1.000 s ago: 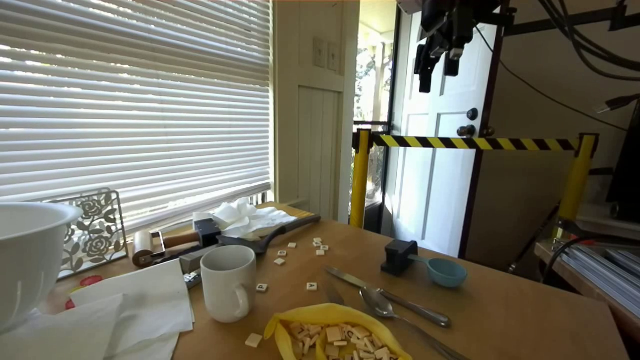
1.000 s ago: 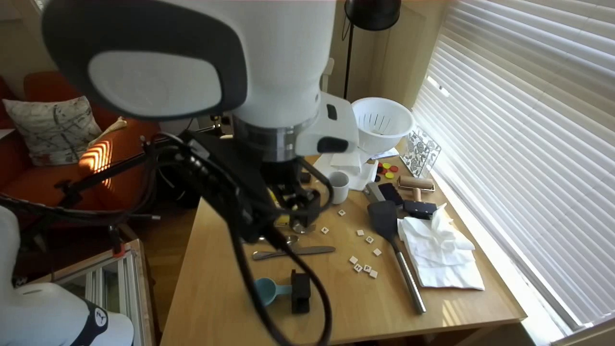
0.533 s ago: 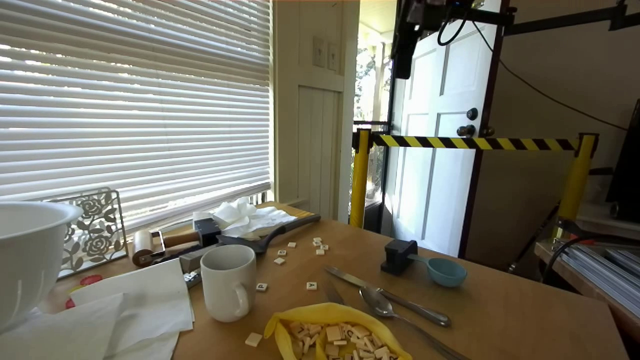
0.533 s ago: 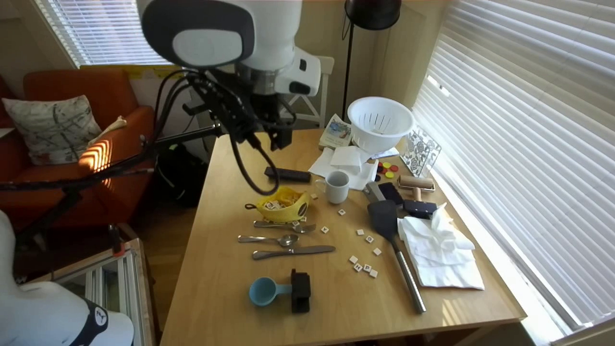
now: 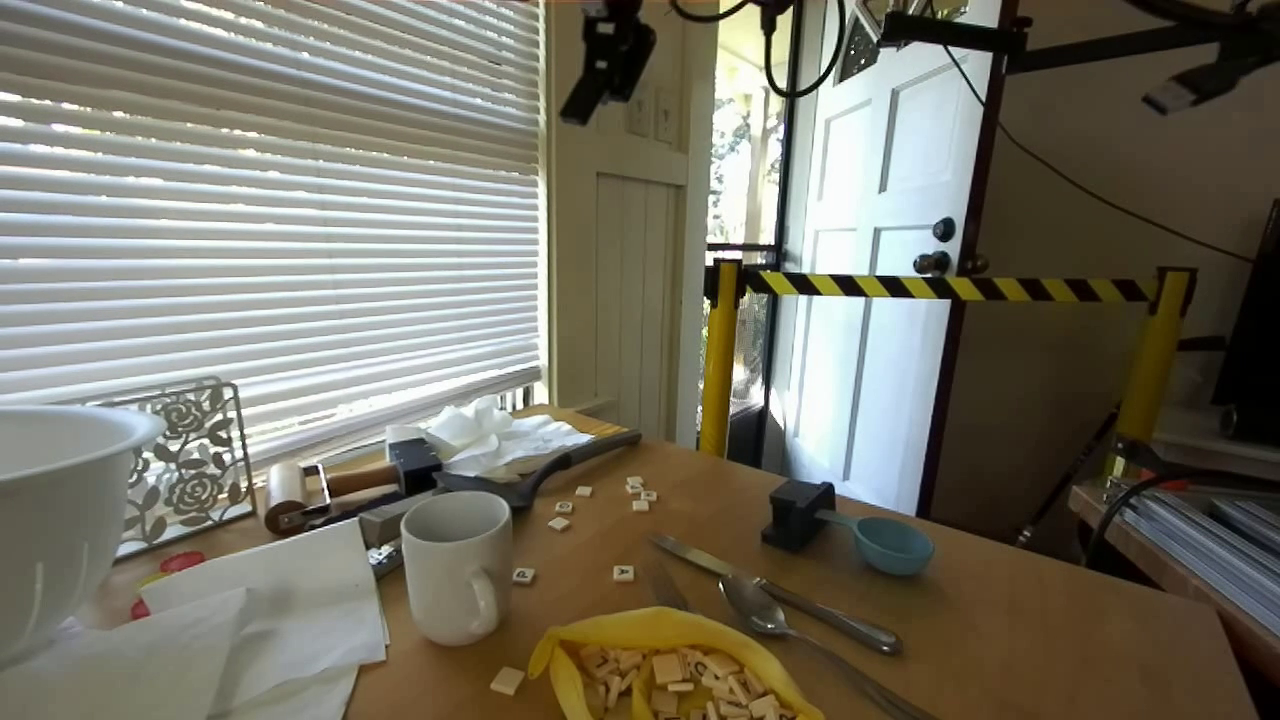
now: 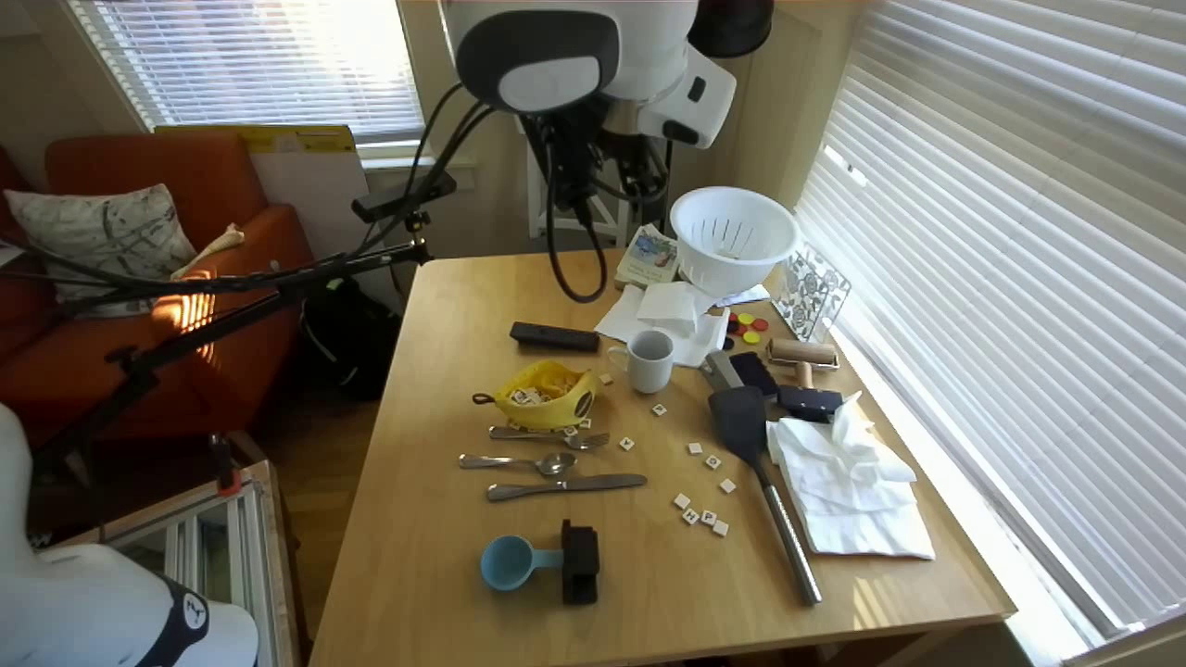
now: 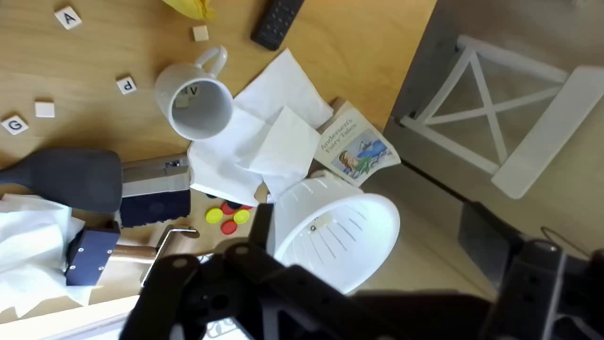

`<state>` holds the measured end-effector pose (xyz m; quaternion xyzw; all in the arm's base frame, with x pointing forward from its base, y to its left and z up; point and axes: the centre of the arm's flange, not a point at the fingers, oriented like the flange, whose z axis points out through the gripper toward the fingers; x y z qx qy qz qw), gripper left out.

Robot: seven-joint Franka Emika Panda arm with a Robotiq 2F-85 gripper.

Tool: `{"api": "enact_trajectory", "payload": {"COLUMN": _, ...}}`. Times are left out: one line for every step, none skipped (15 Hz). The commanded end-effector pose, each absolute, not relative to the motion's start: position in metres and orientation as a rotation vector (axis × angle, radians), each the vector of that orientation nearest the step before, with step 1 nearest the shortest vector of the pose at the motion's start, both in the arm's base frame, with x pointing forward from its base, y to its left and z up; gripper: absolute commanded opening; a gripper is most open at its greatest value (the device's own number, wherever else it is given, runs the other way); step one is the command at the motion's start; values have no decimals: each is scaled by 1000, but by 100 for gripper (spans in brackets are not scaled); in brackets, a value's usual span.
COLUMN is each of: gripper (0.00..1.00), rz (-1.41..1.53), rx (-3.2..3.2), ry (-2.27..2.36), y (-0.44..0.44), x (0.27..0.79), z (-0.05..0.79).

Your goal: Move the colander

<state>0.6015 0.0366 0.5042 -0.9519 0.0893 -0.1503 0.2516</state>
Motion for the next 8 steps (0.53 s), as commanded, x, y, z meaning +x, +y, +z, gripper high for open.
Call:
{"api": "enact_trajectory", "payload": {"gripper": 100, "rz": -512, "rx": -2506, "ry": 478, "y": 68, "x": 670, "z": 483}}
{"api": "enact_trajectory", "payload": {"gripper": 100, "rz": -539, "rx": -2487, "ry": 541, "y": 75, "x": 682, "z": 475}}
{"api": "enact_trajectory", "payload": {"gripper": 100, "rz": -560, "rx": -2465, "ry": 608, "y": 81, "x": 692, "z": 467}}
{"api": "enact_trajectory", "payload": {"gripper": 100, "rz": -596, "rx": -2435, "ry": 664, "y": 86, "x": 704, "z": 458}}
{"api": "enact_trajectory", "payload": {"gripper": 100, "rz": -628, "rx": -2406, "ry": 720, "y": 89, "x": 715, "z": 450}}
{"api": "enact_trajectory", "payload": {"gripper": 100, "rz": -639, "rx": -2373, "ry": 785, "y": 89, "x": 726, "z": 444}}
{"api": "enact_trajectory", "payload": {"gripper": 100, "rz": -662, "rx": -2341, "ry": 845, "y": 88, "x": 735, "z": 437}}
{"api": "enact_trajectory", "payload": {"gripper": 100, "rz": -678, "rx": -2308, "ry": 905, "y": 87, "x": 745, "z": 430}}
